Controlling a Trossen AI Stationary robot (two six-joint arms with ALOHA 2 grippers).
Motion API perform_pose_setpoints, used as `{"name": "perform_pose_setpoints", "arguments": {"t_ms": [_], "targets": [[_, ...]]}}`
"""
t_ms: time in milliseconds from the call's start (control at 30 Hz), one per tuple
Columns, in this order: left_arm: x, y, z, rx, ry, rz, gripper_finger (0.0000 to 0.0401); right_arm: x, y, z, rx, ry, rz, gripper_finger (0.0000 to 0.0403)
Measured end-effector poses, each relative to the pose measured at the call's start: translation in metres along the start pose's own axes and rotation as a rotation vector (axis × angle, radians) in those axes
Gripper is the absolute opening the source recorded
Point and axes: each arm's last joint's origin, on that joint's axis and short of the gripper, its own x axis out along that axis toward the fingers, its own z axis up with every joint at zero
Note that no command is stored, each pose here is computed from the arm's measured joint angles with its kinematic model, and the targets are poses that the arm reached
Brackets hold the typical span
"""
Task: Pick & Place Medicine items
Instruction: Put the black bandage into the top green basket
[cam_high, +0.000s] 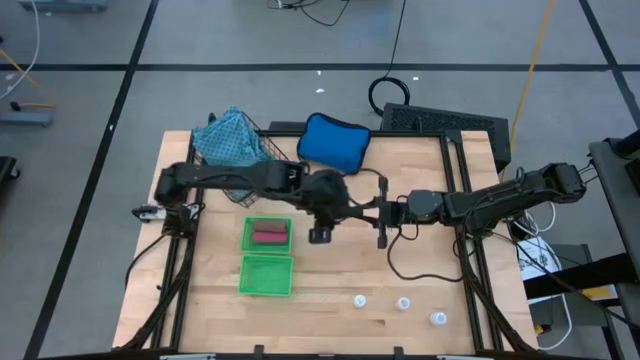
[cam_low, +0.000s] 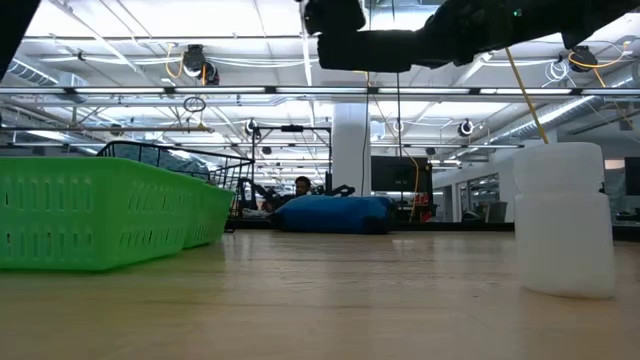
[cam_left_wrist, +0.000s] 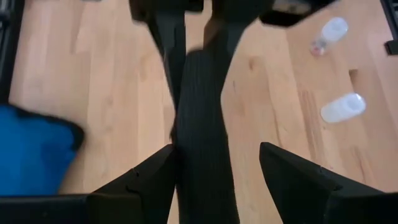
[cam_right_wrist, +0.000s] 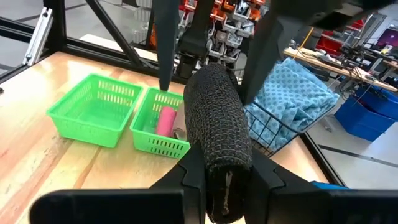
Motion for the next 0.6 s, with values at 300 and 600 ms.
{"name": "perform_pose_setpoints", "arguments": {"t_ms": [300, 600], "targets": [[0.020, 0.006, 0.004, 0.000, 0.030, 0.000, 0.0237, 0.000, 0.001, -0.003, -0.004, 0.023, 0.016, 0.0045], [0.024, 0.008, 0.002, 0.004, 0.046, -0.008, 0.0214, 0.000, 0.002, -0.001, -0.002, 0.006, 0.045, 0.0045]]}}
